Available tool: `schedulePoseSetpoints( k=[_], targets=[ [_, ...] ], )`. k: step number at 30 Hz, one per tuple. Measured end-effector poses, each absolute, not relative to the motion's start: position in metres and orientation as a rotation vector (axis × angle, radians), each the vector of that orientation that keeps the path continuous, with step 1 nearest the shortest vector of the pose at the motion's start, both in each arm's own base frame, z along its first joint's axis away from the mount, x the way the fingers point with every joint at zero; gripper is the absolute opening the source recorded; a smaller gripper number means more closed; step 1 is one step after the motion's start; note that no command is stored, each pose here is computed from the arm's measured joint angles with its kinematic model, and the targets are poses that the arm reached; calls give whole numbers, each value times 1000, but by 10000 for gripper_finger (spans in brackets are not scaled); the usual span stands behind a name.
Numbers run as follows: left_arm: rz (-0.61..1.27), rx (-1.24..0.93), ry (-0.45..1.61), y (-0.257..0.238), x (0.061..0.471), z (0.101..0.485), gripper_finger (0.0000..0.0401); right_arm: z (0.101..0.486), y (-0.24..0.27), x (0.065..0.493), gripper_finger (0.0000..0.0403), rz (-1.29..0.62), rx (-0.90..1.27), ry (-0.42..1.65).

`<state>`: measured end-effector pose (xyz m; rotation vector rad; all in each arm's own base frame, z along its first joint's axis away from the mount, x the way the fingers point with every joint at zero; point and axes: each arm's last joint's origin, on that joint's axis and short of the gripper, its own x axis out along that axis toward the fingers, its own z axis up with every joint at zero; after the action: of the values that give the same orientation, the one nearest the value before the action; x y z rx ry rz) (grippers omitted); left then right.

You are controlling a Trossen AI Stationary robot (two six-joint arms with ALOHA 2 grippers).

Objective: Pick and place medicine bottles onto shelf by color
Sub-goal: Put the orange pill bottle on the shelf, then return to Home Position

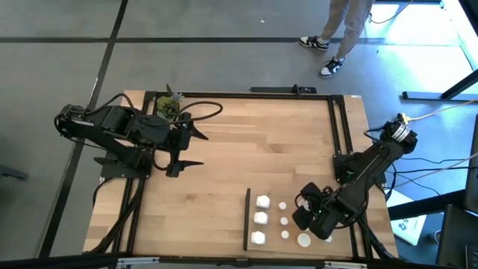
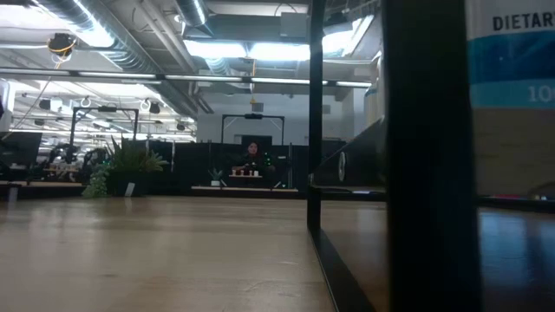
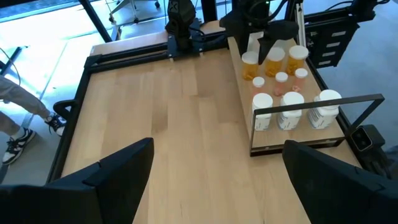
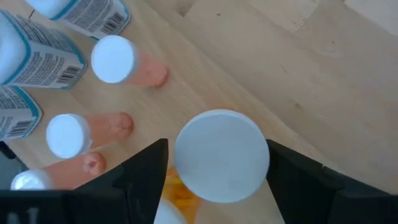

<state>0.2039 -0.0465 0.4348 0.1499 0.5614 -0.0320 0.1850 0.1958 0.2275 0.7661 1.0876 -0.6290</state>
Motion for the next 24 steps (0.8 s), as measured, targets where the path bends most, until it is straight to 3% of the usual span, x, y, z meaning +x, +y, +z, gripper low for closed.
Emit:
schedulePoseSetpoints(
  k=[11,18,24],
  targets=[
    [-32,150,562,-47,204,435,351,254,195,184,258,-665,722,1102],
    [1,126,544,-44,196,439,351,291,191,184,257,-681,666,1021],
    [68,53,491,-37,175,448,351,338,179,180,206,-686,492,864]
  ],
)
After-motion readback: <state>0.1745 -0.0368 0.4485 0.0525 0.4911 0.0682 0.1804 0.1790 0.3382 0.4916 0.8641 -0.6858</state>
